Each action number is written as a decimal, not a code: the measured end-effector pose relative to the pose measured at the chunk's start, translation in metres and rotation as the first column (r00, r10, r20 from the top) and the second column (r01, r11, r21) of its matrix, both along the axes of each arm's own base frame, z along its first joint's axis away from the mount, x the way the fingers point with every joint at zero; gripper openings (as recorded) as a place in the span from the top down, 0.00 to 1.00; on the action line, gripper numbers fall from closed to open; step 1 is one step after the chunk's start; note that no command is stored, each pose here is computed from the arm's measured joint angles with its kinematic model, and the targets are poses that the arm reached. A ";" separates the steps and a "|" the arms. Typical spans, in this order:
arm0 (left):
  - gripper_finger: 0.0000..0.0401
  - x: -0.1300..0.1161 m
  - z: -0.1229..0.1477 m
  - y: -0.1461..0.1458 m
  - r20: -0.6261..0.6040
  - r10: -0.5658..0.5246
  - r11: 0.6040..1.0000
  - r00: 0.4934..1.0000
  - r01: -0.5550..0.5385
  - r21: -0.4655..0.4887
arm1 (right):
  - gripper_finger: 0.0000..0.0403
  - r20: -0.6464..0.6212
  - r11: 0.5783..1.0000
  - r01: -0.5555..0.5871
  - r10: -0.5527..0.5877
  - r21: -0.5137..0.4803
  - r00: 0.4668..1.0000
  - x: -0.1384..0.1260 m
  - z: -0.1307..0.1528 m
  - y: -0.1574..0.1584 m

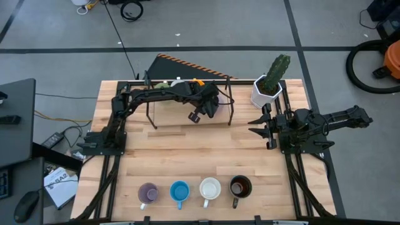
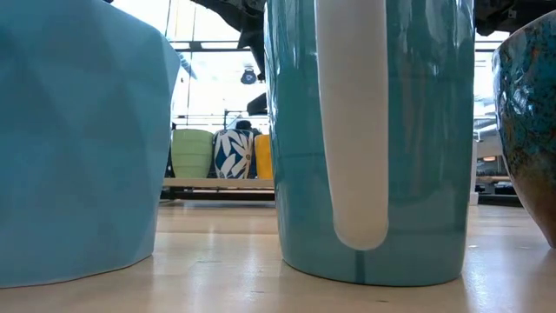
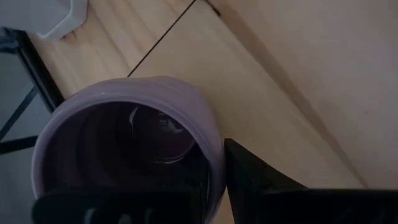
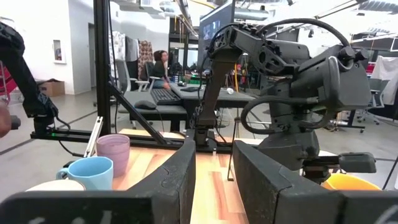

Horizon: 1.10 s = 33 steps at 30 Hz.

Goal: Place coffee mugs
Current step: Put the purple mug on the shelf

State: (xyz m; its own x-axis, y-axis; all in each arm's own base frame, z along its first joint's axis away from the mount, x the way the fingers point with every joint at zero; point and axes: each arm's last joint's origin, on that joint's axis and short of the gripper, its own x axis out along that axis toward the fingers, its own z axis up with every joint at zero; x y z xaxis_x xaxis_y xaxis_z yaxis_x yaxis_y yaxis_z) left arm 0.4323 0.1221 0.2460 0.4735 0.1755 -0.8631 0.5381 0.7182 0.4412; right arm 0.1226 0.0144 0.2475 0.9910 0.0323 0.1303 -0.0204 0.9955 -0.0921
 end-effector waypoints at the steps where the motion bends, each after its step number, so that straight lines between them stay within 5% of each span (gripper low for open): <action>1: 0.89 0.000 0.000 0.000 -0.001 0.003 1.000 1.000 -0.003 0.002 | 0.72 0.000 1.000 0.000 0.000 0.000 1.000 0.000 0.000 0.000; 18: 0.74 0.004 0.006 0.002 0.060 0.031 0.999 0.998 -0.033 0.038 | 0.72 -0.001 1.000 0.002 -0.002 0.000 1.000 0.000 0.000 0.000; 33: 0.73 0.006 0.008 0.008 0.103 0.137 0.986 0.985 -0.145 0.077 | 0.72 -0.001 1.000 0.002 -0.002 0.000 1.000 0.000 0.000 0.000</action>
